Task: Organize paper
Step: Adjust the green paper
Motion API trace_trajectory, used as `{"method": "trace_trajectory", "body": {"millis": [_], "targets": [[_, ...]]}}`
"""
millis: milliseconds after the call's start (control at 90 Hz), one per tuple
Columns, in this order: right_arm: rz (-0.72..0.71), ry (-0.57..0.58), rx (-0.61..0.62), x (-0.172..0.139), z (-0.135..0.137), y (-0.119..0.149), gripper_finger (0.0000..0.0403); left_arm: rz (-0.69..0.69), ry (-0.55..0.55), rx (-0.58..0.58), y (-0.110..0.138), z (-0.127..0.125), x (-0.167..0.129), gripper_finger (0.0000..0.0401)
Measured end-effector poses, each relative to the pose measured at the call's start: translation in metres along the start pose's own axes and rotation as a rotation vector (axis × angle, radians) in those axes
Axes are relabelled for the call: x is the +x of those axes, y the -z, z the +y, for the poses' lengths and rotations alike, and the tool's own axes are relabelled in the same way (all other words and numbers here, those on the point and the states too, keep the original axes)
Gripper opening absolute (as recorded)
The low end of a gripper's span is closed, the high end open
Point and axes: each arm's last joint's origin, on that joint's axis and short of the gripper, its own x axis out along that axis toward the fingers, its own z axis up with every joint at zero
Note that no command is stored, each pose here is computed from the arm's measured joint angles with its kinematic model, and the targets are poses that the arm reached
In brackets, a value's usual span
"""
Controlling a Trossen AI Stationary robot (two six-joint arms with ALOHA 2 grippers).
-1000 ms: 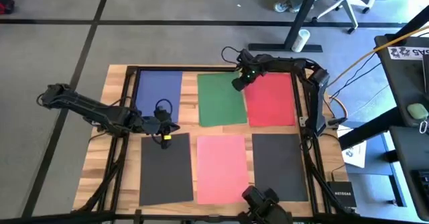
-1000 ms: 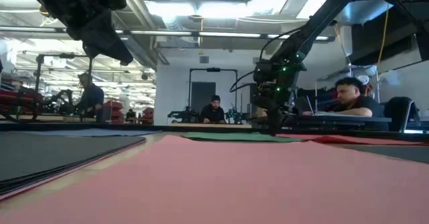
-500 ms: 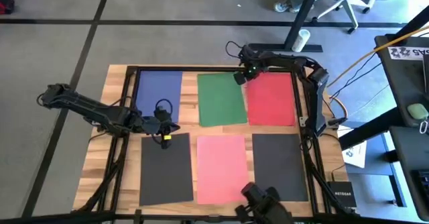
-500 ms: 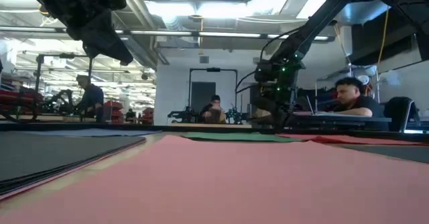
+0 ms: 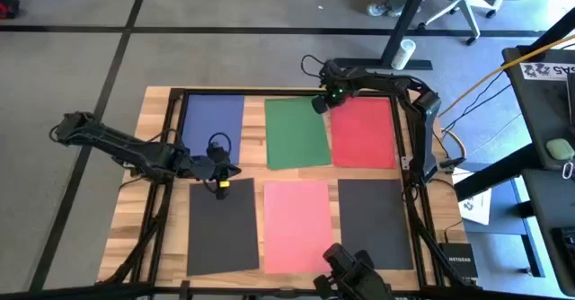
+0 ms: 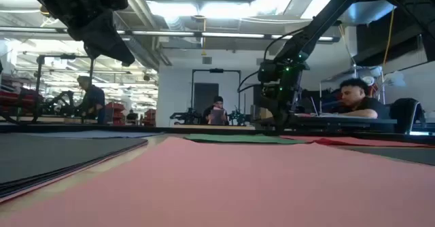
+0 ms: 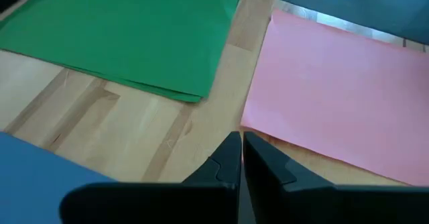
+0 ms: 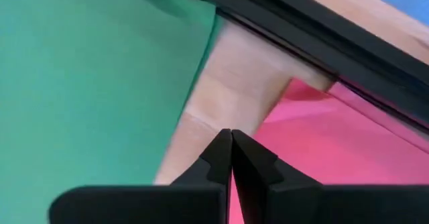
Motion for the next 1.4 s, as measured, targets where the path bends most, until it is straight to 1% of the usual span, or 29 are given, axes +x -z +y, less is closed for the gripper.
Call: {"method": "trace_trajectory", "body": {"millis": [167, 911, 1400], "targets": [[0.021, -0.008, 0.001, 0.008, 0.0, 0.001, 0.0, 0.0, 0.0, 0.0, 0.0, 0.0, 0.0, 0.0001], [0.038, 0.031, 0.01, 0.007, -0.006, 0.002, 0.0, 0.002, 0.0, -0.007, 0.0, 0.0, 0.0, 0.0001], [0.051, 0.059, 0.055, 0.007, -0.01, 0.003, 0.0, 0.002, 0.0, -0.006, 0.0, 0.0, 0.0, 0.0001]]}}
